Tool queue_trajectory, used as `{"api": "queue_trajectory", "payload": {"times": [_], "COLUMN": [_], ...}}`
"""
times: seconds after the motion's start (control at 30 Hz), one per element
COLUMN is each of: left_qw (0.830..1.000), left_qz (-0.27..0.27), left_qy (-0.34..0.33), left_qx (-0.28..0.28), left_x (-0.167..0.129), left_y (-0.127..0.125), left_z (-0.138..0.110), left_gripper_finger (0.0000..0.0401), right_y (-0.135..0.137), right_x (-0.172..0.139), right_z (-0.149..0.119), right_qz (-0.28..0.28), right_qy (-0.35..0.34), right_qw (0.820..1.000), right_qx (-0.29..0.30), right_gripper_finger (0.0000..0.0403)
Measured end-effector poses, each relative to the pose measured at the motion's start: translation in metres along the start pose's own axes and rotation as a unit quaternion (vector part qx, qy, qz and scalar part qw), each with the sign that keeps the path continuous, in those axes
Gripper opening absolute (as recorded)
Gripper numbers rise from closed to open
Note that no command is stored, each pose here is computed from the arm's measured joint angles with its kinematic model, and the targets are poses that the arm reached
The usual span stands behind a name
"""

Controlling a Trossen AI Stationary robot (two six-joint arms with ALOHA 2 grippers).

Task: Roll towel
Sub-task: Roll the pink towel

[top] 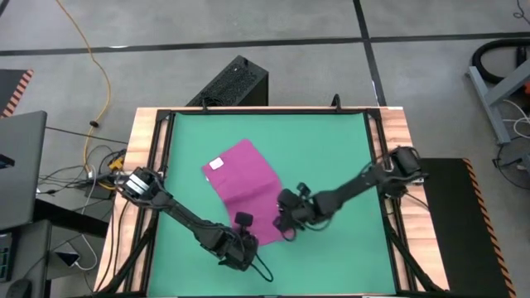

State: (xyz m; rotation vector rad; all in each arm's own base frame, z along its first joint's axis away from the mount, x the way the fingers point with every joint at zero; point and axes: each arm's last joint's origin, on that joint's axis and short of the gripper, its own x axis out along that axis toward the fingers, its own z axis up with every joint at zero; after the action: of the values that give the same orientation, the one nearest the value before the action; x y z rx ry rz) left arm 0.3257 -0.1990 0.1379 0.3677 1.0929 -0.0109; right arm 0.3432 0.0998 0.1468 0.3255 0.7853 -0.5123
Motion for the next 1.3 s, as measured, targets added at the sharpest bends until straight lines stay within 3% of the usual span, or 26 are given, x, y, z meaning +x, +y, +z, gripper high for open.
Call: {"api": "queue_trajectory", "payload": {"times": [0.13,0.37,0.53,0.67,0.83,0.97,1.07,1.2,1.3], "left_qw": [1.000,0.989,0.959,0.931,0.913,0.920,0.916,0.913,0.920], "left_qz": [0.022,0.143,0.272,0.315,0.282,0.204,0.163,0.162,0.124], "left_qy": [-0.013,-0.019,-0.061,-0.108,-0.163,-0.198,-0.230,-0.210,-0.188], "left_qx": [-0.006,-0.018,-0.047,-0.147,-0.244,-0.269,-0.285,-0.311,-0.321], "left_x": [-0.018,-0.059,-0.081,-0.075,-0.050,-0.034,-0.031,-0.022,-0.013], "left_y": [-0.007,-0.008,0.005,0.028,0.054,0.074,0.091,0.113,0.126], "left_z": [-0.003,-0.020,-0.045,-0.080,-0.111,-0.125,-0.134,-0.150,-0.151], "left_gripper_finger": [0.0000,0.0000,0.0000,0.0000,0.0000,0.0000,0.0000,0.0000,0.0000], "right_y": [-0.009,0.004,0.026,0.040,0.051,0.060,0.067,0.075,0.079], "right_x": [0.018,0.013,-0.007,-0.021,-0.030,-0.034,-0.038,-0.043,-0.047], "right_z": [-0.007,-0.030,-0.056,-0.070,-0.072,-0.063,-0.055,-0.044,-0.036], "right_qz": [-0.029,-0.035,-0.014,-0.004,0.011,0.025,0.035,0.045,0.038], "right_qy": [0.036,0.051,0.044,0.025,0.011,0.006,-0.008,-0.020,-0.030], "right_qw": [0.999,0.998,0.998,0.998,0.997,0.998,0.998,0.998,0.999], "right_qx": [0.001,0.020,0.047,0.063,0.075,0.066,0.052,0.039,0.022], "right_gripper_finger": [0.0097,0.0097,0.0097,0.0097,0.0097,0.0097,0.0097,0.0097,0.0097]}}
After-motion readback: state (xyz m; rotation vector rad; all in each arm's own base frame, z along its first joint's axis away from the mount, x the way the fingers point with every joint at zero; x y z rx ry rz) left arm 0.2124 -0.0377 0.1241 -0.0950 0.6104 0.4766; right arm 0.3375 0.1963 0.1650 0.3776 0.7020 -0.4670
